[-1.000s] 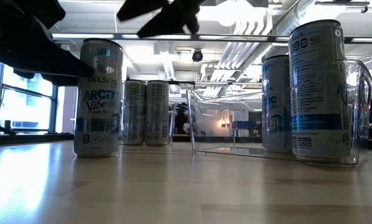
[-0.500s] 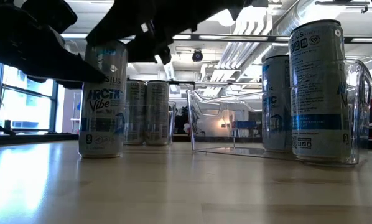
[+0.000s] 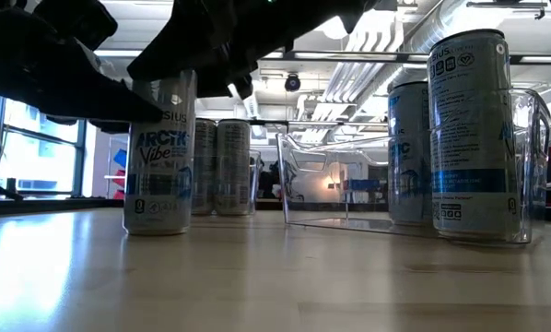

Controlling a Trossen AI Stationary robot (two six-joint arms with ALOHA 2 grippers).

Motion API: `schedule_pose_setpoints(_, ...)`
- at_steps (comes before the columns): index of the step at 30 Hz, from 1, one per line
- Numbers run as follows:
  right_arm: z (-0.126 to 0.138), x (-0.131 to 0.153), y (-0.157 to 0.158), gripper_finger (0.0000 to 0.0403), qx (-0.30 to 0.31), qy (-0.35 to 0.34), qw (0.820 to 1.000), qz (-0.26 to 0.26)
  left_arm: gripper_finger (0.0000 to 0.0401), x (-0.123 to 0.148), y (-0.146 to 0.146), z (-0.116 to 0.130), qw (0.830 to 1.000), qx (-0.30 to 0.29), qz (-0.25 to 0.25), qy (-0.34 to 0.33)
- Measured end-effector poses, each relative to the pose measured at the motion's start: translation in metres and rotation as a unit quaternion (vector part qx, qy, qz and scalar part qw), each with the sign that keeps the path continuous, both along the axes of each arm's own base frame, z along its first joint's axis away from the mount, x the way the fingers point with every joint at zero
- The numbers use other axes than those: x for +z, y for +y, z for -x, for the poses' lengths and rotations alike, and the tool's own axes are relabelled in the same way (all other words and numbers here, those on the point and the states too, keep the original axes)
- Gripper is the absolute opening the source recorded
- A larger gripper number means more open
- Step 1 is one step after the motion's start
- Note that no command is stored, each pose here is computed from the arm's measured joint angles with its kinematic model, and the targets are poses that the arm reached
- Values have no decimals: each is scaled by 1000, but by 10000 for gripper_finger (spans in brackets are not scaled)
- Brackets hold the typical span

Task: Sort soda cans
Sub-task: Put the white/blue soda can into the transparent bin

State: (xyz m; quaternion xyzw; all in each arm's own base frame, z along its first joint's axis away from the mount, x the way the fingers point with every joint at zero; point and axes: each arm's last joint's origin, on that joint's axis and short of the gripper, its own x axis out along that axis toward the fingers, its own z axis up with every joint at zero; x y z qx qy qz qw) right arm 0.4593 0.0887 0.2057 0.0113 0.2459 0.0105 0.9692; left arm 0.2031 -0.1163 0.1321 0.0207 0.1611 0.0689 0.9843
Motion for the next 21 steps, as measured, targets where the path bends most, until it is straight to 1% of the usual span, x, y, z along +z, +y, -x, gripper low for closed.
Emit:
schedule_pose_setpoints(5, 4, 6, 4, 238, -20, 4, 1000, -11, 308, -4, -1, 1, 999, -21, -12, 21)
schedule_pose_setpoints(7, 10, 12, 6, 238, -29, 14, 999, -12, 315, -4, 0, 3, 999, -24, -15, 30)
schedule_pose_setpoints(10, 24, 32, 10, 238, -65, 18, 998, 9, 318, -3, 1, 6, 999, -14, -1, 34)
schedule_pose_setpoints(12, 38, 50, 14, 238, -91, 22, 995, 26, 318, -1, 1, 7, 999, -5, 12, 31)
schedule_pose_setpoints(14, 53, 68, 19, 238, -106, 25, 993, 32, 319, 1, 0, 9, 999, 1, 18, 30)
schedule_pose_setpoints(19, 102, 114, 30, 238, -149, 21, 986, 64, 319, 1, -2, 11, 1000, 12, 11, 25)
schedule_pose_setpoints(21, 124, 125, 31, 238, -173, 29, 983, 61, 319, 1, -2, 11, 1000, 15, 9, 25)
